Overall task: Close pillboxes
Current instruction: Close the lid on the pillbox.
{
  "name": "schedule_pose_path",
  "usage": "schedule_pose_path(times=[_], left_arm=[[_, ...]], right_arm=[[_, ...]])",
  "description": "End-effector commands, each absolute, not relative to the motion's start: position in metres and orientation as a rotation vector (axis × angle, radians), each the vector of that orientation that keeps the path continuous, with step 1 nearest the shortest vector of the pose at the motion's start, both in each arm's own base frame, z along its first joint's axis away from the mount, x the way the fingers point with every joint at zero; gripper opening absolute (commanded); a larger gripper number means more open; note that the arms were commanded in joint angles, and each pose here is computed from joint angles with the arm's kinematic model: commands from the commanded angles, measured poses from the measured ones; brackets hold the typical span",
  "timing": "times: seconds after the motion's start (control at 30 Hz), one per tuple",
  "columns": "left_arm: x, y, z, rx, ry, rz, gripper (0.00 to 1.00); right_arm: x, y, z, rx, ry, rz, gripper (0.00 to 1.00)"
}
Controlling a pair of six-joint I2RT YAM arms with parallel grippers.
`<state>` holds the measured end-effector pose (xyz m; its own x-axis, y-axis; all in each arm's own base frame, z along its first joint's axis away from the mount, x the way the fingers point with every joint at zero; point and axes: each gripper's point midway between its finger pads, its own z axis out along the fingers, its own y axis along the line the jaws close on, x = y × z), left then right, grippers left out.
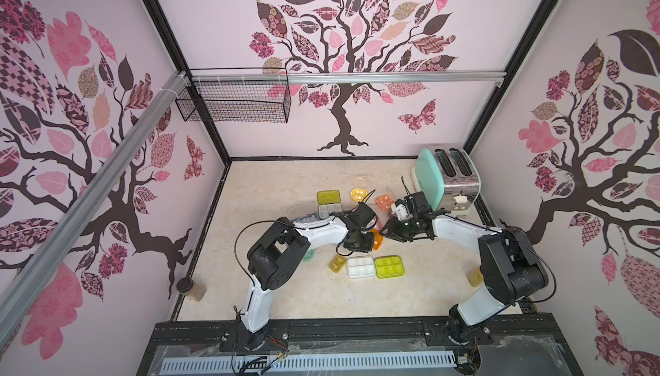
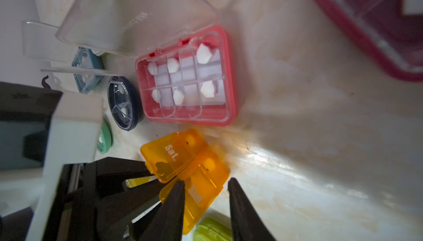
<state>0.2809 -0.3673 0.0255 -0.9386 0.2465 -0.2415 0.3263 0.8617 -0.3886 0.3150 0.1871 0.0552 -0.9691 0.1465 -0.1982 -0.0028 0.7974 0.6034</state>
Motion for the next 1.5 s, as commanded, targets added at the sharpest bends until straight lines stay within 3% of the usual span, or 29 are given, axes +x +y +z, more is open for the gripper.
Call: schedule_pose_path(times=[0.0, 1.17, 1.47], left_arm=[[0.281, -0.374, 0.022, 0.448, 2.856, -0.653, 0.21], [0.272, -0.363, 0.046, 0.372, 2.779, -0.741, 0.18], [0.276, -0.379, 0.048, 0.299, 2.762, -0.85, 0.25]], right_arm=[[0.308, 0.193, 0.054, 0.073, 2.759, 0.949, 0.36], [0.293, 0.199, 0.017, 0.083, 2.839, 0.936, 0.29], [0.29, 0.198, 0.016, 0.087, 2.841, 0.938, 0.29]])
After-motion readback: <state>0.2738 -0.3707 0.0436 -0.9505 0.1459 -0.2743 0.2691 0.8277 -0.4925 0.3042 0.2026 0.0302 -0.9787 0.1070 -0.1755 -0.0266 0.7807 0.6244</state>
